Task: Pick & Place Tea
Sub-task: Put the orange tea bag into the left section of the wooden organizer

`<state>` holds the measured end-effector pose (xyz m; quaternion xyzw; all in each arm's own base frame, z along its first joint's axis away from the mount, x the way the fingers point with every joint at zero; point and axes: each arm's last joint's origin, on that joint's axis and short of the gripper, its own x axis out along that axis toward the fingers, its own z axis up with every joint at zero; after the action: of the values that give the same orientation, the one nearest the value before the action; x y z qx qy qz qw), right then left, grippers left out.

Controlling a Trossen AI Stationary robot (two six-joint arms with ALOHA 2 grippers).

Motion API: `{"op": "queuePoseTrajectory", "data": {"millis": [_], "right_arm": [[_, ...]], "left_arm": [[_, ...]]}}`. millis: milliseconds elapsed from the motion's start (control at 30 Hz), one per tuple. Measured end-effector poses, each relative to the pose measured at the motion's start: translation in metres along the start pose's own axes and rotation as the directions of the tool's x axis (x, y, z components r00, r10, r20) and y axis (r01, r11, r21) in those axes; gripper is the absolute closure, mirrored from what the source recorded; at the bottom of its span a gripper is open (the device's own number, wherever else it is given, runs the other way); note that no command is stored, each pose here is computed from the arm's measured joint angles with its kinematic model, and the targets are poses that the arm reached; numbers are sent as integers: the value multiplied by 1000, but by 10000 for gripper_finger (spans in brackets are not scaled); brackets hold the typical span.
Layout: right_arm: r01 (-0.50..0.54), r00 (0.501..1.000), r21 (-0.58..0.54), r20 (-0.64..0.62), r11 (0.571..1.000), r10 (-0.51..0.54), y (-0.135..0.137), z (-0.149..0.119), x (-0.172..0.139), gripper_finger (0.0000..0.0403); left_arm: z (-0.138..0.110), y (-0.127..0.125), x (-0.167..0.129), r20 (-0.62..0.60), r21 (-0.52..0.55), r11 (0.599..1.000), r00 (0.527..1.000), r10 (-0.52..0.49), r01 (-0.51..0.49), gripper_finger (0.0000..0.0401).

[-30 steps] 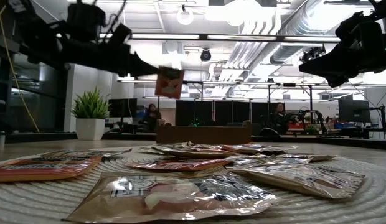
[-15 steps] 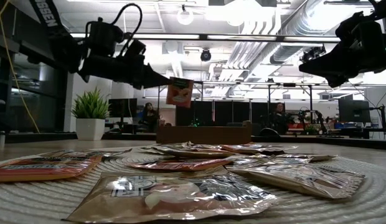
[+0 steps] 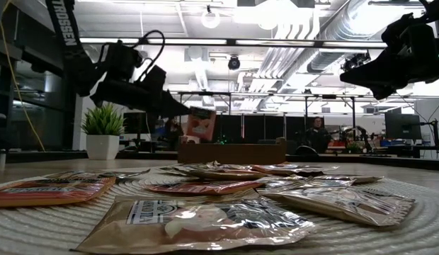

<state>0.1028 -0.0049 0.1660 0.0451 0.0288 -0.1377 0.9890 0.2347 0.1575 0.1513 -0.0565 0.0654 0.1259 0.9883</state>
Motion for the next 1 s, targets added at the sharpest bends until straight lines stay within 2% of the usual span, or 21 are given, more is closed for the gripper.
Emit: {"op": "queuePoseTrajectory", "data": {"millis": [300, 600, 867, 1000], "right_arm": [[0, 1000, 0, 0, 1000, 0, 0, 0, 0, 391], [0, 1000, 0, 0, 1000, 0, 0, 0, 0, 391], [0, 1000, 0, 0, 1000, 0, 0, 0, 0, 391], [0, 1000, 0, 0, 1000, 0, 0, 0, 0, 391]], "left_arm": [[-14, 3, 8, -30, -33, 999, 1000, 2, -3, 401], [-10, 7, 16, -17, -86, 996, 1000, 4, -5, 401], [-16, 8, 16, -72, -123, 991, 997, 42, -51, 400], [-16, 8, 16, -72, -123, 991, 996, 51, -59, 376]]}}
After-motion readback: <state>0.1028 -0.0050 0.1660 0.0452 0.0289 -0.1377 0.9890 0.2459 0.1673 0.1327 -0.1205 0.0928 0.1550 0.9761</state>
